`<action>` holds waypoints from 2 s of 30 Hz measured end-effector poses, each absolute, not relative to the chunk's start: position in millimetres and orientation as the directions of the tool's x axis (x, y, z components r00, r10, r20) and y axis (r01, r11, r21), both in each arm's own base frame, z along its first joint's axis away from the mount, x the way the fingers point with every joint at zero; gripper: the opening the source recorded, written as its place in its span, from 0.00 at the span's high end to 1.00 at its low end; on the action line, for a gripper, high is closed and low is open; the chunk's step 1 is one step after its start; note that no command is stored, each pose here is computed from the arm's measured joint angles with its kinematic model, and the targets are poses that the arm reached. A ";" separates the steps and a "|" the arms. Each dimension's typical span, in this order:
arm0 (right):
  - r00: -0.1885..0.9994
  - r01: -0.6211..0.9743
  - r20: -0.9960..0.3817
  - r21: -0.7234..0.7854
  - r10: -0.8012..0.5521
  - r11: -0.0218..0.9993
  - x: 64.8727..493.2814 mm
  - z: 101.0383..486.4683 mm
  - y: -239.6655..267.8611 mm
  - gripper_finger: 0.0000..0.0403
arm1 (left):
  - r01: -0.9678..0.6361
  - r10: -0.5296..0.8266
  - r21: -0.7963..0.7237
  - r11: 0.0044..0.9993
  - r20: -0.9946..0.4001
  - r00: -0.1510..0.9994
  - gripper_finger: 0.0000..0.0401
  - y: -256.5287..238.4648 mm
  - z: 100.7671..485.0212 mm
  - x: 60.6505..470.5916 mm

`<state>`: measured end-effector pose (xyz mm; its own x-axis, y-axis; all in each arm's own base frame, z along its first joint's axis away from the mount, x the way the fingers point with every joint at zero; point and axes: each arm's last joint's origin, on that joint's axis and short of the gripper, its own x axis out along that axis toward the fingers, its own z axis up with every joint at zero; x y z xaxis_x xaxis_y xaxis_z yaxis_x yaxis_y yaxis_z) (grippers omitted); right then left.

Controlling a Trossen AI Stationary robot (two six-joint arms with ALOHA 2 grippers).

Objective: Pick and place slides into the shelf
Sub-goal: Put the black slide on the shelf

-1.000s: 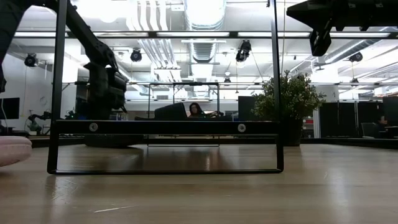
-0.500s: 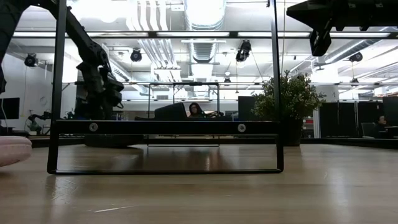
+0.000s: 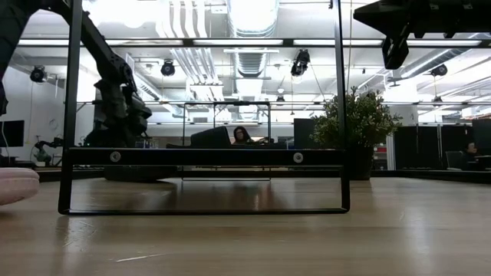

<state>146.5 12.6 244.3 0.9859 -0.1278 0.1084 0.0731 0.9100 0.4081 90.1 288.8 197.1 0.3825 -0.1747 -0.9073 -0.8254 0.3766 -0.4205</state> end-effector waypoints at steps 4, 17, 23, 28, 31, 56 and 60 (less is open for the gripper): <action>0.986 0.073 0.108 0.408 -0.128 0.910 146.5 244.3 12.6 0.98 | -0.815 -0.183 -0.446 0.369 -0.895 0.407 0.59 290.7 193.5 91.3; 0.986 0.073 0.108 0.408 -0.128 0.910 146.5 244.3 12.6 0.98 | -0.800 -0.195 -0.468 0.376 -0.884 0.425 0.59 291.7 190.6 92.0; 0.986 0.073 0.108 0.408 -0.128 0.910 146.5 244.3 12.6 0.98 | -0.796 -0.196 -0.466 0.387 -0.885 0.423 0.59 291.5 190.3 92.4; 0.986 0.073 0.108 0.408 -0.127 0.910 146.5 244.3 12.6 0.98 | -0.798 -0.196 -0.460 0.390 -0.888 0.416 0.59 291.1 190.0 93.4; 0.986 0.073 0.108 0.408 -0.127 0.910 146.5 244.3 12.6 0.98 | -0.796 -0.202 -0.463 0.390 -0.886 0.417 0.59 290.0 188.5 94.0; 0.986 0.073 0.108 0.407 -0.127 0.910 146.5 244.2 12.6 0.98 | -0.691 -0.292 -0.637 0.340 -0.771 0.566 0.59 277.4 177.7 97.3; 0.986 0.073 0.107 0.407 -0.127 0.911 146.6 244.2 12.6 0.98 | -0.692 -0.294 -0.638 0.339 -0.770 0.566 0.59 277.3 176.8 97.3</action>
